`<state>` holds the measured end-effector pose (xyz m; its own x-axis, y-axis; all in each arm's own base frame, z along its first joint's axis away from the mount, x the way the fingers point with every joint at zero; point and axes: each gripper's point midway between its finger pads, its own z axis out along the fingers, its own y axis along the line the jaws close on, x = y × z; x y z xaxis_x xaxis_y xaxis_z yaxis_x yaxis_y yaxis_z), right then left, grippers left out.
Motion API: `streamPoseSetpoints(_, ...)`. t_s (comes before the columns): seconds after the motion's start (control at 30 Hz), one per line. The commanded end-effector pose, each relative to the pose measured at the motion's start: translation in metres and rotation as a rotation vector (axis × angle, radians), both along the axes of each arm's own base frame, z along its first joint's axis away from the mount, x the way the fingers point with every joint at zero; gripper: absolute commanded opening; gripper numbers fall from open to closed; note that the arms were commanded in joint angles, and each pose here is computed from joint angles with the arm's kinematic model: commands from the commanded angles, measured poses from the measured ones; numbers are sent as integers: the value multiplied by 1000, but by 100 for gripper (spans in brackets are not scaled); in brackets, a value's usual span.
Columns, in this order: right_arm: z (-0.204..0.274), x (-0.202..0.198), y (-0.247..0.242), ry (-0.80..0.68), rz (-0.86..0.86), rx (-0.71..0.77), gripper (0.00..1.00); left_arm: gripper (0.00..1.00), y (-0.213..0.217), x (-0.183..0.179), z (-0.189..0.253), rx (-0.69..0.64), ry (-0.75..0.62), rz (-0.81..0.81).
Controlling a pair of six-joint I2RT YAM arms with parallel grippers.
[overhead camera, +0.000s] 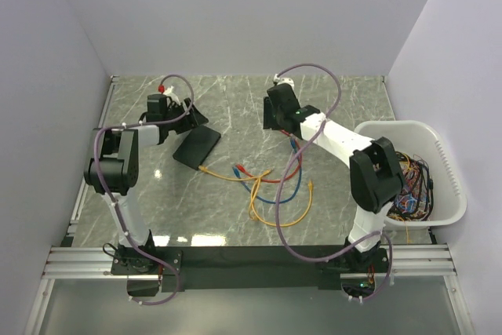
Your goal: Insert the plug into the switch port
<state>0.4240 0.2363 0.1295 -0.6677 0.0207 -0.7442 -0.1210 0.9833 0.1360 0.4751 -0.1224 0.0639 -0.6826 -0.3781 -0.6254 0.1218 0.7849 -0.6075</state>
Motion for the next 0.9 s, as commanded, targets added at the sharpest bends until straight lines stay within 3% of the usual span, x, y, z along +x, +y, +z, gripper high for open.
streamPoseSetpoints(0.0, -10, 11, -11, 42, -54, -61, 57, 74, -30, 1, 21, -75, -68, -154)
streamPoseSetpoints(0.17, -39, 32, -21, 104, -64, -71, 59, 74, -35, -6, 38, -114, -93, -110)
streamPoseSetpoints(0.43, -65, 58, -28, 142, -53, -129, 65, 74, -52, -46, 44, -161, -97, -116)
streamPoseSetpoints(0.73, -97, 70, -28, 215, -58, -172, 67, 74, -51, -54, 61, -100, -129, -113)
streamPoseSetpoints(0.87, -106, 68, -26, 243, -50, -174, 63, 74, -50, -55, 75, -91, -162, -114)
